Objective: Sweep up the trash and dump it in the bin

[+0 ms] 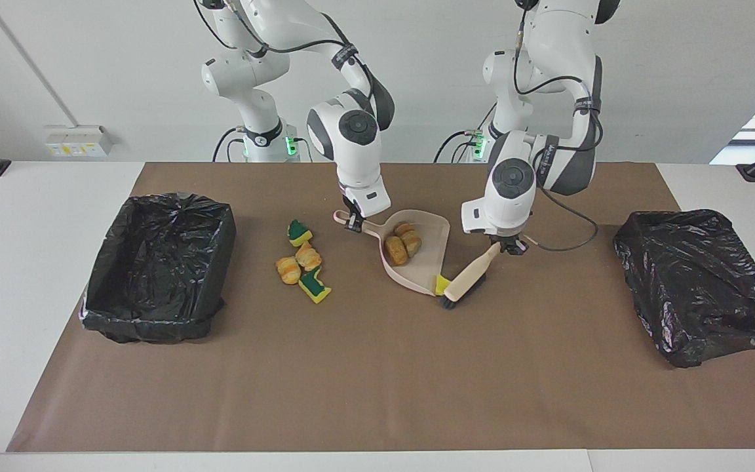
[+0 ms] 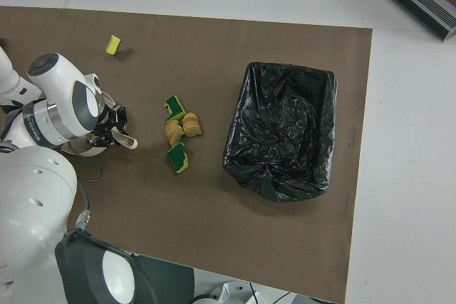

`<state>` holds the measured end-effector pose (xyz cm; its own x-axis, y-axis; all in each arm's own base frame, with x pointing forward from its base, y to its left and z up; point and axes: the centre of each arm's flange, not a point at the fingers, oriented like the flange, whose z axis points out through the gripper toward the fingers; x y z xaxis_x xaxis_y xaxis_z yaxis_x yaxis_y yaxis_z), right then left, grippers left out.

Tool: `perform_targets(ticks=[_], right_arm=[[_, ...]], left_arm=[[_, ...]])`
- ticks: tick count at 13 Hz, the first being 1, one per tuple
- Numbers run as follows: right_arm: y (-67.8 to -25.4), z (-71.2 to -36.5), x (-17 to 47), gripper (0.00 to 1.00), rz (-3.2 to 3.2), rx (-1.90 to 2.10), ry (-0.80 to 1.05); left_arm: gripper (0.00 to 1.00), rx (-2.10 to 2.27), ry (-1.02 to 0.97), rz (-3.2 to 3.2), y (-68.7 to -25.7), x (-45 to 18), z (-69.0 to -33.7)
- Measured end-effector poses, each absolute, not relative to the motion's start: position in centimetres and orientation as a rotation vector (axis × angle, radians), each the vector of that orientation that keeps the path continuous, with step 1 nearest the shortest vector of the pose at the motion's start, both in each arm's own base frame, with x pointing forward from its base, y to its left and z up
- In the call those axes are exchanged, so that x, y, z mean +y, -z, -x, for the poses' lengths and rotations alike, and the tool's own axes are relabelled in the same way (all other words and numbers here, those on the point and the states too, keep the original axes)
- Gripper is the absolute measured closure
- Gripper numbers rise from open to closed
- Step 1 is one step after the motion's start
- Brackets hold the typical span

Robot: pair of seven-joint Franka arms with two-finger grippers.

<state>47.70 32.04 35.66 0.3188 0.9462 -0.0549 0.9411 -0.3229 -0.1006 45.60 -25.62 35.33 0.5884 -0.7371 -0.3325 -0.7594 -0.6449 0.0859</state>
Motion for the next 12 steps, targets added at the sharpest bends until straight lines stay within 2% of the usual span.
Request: perform_targets(ticks=[2, 4, 7, 9, 12], right_arm=[[-35.7, -47.7, 32.0, 0.67, 2.51, -1.798, -0.159], [-35.7, -47.7, 32.0, 0.67, 2.51, -1.798, -0.159], [-35.7, -47.7, 32.0, 0.67, 2.512, -1.796, -0.159], [-35.7, -47.7, 32.1, 0.67, 2.542, -1.755, -0.159], [-36.4, -48.0, 32.4, 0.67, 2.721, -1.493, -0.14]], left_arm=[[0.74, 1.221, -0.516, 2.765, -35.6, -26.7, -44.9], [0.74, 1.166, -0.468, 2.802, -36.8, -26.0, -46.3], [0.74, 1.118, -0.282, 2.849, -40.4, -23.3, -53.2], [0.74, 1.264, -0.171, 2.713, -41.0, -22.8, -57.4], [0.74, 1.431, -0.05, 2.527, -42.2, -23.7, -62.5]])
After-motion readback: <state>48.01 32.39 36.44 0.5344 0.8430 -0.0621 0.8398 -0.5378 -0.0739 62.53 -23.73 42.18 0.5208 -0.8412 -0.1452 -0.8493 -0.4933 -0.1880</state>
